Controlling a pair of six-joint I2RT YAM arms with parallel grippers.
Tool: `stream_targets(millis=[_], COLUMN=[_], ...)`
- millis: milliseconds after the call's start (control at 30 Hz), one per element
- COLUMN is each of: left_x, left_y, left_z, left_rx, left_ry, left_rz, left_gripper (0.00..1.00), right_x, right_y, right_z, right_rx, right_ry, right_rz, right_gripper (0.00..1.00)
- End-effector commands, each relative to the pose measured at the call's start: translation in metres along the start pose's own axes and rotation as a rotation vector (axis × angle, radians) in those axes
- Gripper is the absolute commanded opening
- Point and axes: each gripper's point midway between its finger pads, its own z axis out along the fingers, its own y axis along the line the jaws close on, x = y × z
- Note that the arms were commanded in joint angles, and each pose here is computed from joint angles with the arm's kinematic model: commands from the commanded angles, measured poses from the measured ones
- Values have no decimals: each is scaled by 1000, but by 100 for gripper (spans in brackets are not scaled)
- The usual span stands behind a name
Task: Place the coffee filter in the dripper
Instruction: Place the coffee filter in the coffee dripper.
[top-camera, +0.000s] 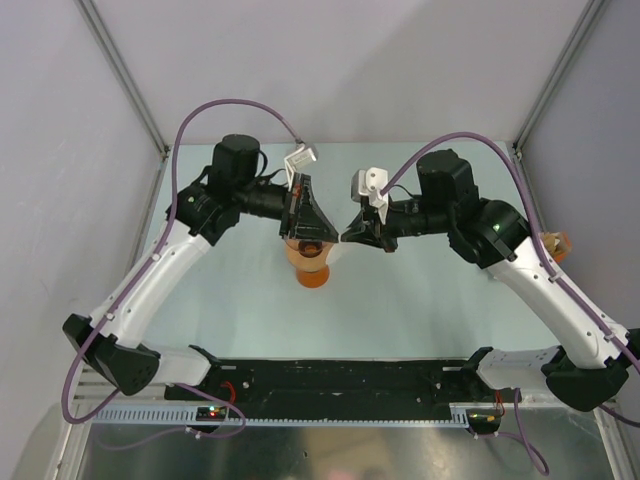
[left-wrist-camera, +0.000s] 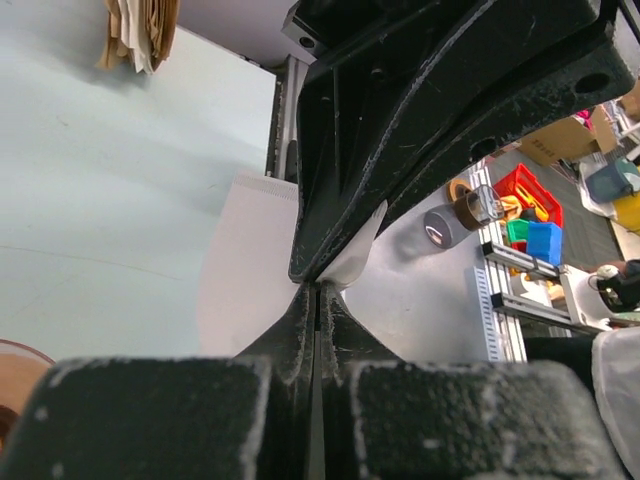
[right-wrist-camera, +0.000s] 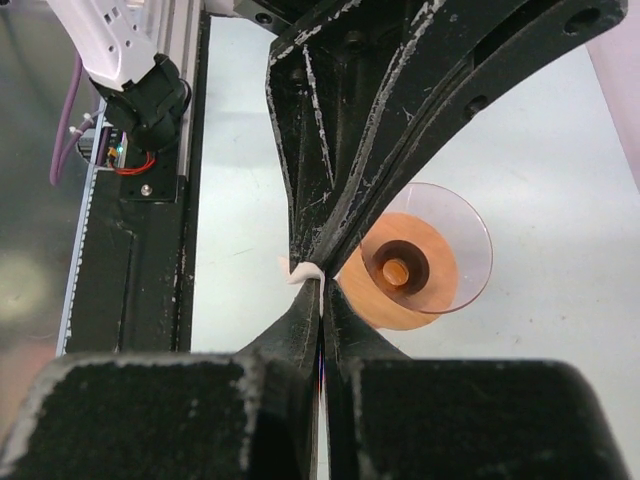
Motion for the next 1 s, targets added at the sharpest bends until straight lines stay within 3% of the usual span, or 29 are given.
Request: stream_targets(millis=[0, 233, 333, 500, 967], left_x=[-23, -33, -38, -36, -23], left_y=[2, -2, -1, 0, -15], left_z=[0, -23, -40, -47, -24], left_rx=[-78, -148, -180, -189, -111], left_ry=[-86, -178, -226, -236, -185], left_rz=[128, 199, 259, 319, 455], left_gripper=[4, 60, 73, 76, 60], right_x=[-19, -10, -4, -4, -16], right_y=[11, 5, 11, 16, 20], right_z=[0, -15, -19, -19, -14], right_rx=[-40, -34, -53, -81, -132], right_ry=[-78, -86, -76, -86, -110], right_rz=[1, -26, -77, -136, -162], right_gripper=[0, 0, 0, 0, 0])
